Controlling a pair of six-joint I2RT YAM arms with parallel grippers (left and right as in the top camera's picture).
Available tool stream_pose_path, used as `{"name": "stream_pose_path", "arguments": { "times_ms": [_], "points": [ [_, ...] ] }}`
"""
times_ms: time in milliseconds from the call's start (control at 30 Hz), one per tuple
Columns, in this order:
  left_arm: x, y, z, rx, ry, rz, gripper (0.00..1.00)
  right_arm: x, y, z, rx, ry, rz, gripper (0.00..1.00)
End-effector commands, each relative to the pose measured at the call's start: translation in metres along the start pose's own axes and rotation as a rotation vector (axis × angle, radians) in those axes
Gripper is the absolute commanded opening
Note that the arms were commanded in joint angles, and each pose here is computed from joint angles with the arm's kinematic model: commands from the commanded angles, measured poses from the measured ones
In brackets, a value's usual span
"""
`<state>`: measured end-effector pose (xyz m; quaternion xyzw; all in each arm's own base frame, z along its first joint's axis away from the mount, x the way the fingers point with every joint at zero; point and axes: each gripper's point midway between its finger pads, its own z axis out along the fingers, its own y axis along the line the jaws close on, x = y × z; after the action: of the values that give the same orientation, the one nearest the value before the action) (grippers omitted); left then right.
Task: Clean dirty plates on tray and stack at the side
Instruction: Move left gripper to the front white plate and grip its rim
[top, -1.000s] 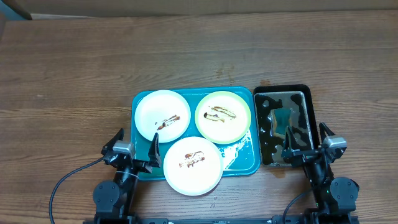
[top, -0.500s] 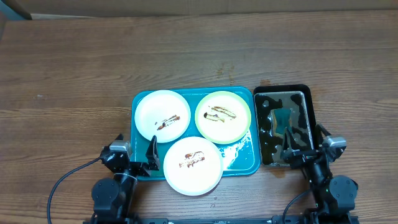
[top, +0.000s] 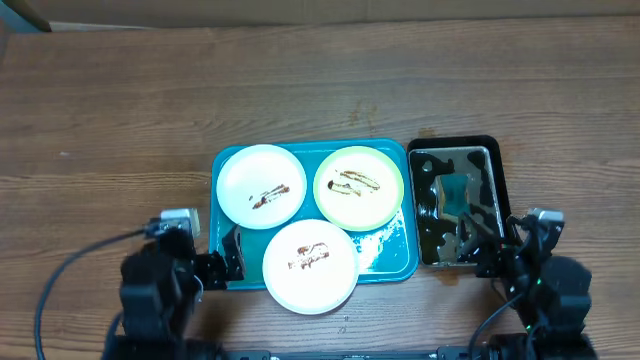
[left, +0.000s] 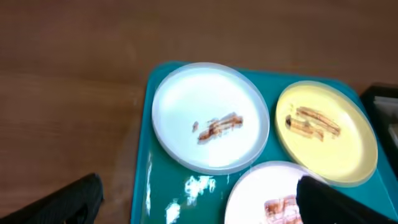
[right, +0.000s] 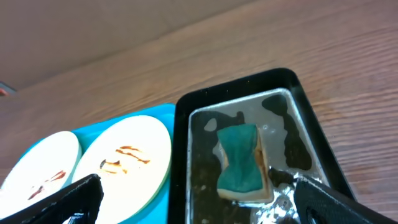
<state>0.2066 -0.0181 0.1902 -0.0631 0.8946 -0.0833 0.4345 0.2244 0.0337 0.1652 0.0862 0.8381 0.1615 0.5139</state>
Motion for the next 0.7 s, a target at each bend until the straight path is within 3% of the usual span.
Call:
{"name": "stream_pose_path", "arguments": {
  "times_ms": [0, 267, 500, 667],
  "points": [
    [-0.023, -0.008, -0.012, -0.003, 0.06, -0.007, 1.0, -0.018, 0.009, -0.005, 0.003, 0.046, 0.038, 1.0],
    [-0.048, -0.021, -0.02, 0.009, 0.203, -0.021, 1.0, -0.031, 0.013, -0.002, 0.067, 0.229, 0.063, 1.0],
    [-0.04, -0.044, -0.011, 0.14, 0.285, -0.045, 1.0, -0.039, 0.033, -0.001, -0.027, 0.256, 0.073, 1.0],
    [-0.015, -0.035, -0.003, 0.072, 0.422, -0.149, 1.0, -0.044, 0.027, 0.001, 0.01, 0.229, 0.065, 1.0]
  ]
}}
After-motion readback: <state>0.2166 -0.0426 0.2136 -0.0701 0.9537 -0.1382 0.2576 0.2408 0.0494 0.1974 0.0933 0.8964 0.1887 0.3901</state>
